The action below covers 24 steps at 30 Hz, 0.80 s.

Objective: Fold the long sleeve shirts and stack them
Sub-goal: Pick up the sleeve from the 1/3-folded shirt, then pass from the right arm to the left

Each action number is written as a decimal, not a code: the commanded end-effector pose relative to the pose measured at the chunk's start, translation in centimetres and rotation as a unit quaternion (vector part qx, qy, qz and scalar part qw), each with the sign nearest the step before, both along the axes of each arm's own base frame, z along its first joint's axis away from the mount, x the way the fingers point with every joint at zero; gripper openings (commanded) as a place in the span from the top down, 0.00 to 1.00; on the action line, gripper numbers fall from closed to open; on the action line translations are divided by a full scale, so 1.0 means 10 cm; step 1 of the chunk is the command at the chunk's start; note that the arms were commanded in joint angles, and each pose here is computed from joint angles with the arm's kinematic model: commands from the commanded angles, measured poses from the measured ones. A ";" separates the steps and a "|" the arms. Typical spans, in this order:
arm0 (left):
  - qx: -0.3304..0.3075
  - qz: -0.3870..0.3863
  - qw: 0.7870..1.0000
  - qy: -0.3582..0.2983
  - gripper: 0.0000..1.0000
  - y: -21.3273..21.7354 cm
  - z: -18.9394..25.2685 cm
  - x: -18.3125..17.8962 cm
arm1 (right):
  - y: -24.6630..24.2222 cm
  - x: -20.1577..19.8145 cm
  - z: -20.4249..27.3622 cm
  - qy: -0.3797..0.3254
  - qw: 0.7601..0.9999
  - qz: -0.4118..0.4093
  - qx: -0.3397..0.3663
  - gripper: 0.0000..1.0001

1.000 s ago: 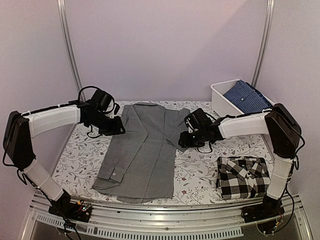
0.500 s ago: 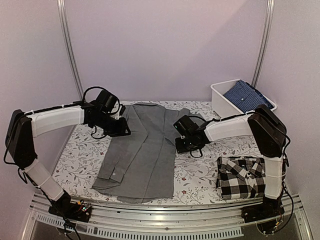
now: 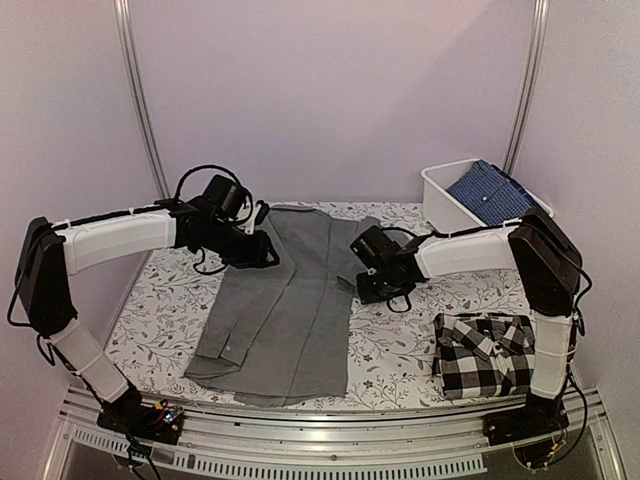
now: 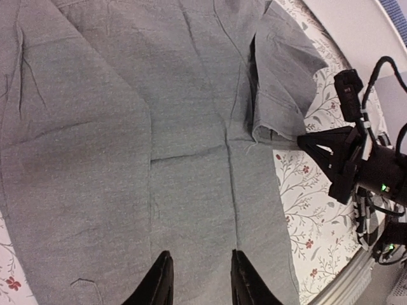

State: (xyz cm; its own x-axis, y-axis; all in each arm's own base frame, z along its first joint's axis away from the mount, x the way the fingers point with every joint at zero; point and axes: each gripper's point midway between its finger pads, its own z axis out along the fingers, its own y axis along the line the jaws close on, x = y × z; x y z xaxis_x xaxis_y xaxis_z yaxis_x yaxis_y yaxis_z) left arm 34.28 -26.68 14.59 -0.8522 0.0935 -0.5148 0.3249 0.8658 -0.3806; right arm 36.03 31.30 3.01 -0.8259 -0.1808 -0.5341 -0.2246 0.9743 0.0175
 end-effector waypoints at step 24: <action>0.102 -0.270 0.889 -0.354 0.55 -1.26 0.69 -0.09 | -0.07 -0.41 1.93 -0.140 0.977 0.120 0.106 1.00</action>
State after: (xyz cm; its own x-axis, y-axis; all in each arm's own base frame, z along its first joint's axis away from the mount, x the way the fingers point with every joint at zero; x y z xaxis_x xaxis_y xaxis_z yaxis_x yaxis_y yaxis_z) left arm 32.20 -39.32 21.90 -0.3134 0.4372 -0.8430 0.8266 0.5626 -0.0154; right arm 32.99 30.75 20.95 -0.6218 -0.1947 -0.7586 -0.4244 0.8978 0.1175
